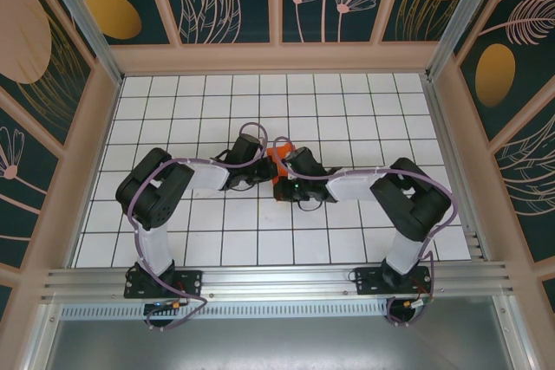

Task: Fold a paper plane with a square sheet of paper (pick it up from the middle)
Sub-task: Fourth fold the wing at the center of the table.

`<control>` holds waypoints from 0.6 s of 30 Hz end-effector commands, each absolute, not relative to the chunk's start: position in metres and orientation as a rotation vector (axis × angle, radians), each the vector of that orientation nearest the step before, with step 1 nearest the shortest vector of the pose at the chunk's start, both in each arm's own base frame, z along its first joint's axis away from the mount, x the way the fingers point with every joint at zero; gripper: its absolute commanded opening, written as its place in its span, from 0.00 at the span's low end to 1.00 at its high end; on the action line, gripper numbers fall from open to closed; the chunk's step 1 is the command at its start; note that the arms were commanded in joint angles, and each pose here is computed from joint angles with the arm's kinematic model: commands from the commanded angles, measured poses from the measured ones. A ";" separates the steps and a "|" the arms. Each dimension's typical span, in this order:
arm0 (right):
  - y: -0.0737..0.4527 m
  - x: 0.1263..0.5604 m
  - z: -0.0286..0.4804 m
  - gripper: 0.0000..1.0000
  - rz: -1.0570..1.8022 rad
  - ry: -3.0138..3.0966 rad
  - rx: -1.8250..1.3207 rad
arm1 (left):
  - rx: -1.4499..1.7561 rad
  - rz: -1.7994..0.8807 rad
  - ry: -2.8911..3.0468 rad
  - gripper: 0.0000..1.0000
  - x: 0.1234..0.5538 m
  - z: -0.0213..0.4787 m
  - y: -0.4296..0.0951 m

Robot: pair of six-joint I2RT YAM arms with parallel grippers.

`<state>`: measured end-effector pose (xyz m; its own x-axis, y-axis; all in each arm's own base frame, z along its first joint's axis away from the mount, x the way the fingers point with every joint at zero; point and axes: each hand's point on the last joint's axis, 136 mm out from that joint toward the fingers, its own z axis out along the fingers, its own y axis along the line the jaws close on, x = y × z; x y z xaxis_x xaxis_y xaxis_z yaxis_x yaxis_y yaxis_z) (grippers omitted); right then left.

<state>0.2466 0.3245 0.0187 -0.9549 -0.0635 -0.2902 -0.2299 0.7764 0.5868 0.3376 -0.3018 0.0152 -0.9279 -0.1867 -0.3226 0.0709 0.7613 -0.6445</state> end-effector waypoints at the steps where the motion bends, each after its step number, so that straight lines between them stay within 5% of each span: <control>1: 0.330 0.253 0.016 0.02 0.958 2.709 -0.227 | -0.130 -0.850 2.694 0.00 0.326 -0.016 -0.285; 12: 0.315 0.198 -0.002 0.02 0.954 2.834 -0.305 | -0.117 -0.847 2.693 0.00 0.329 -0.017 -0.287; 18: 0.325 0.215 0.034 0.02 0.993 2.717 -0.291 | -0.036 -0.856 2.666 0.00 0.335 -0.010 -0.294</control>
<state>0.2234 0.3273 0.0212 -0.9496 -0.1044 -0.2956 -0.2695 0.7538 0.5993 0.3405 -0.3043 0.0157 -0.9294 -0.1723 -0.3265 0.0824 0.7652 -0.6385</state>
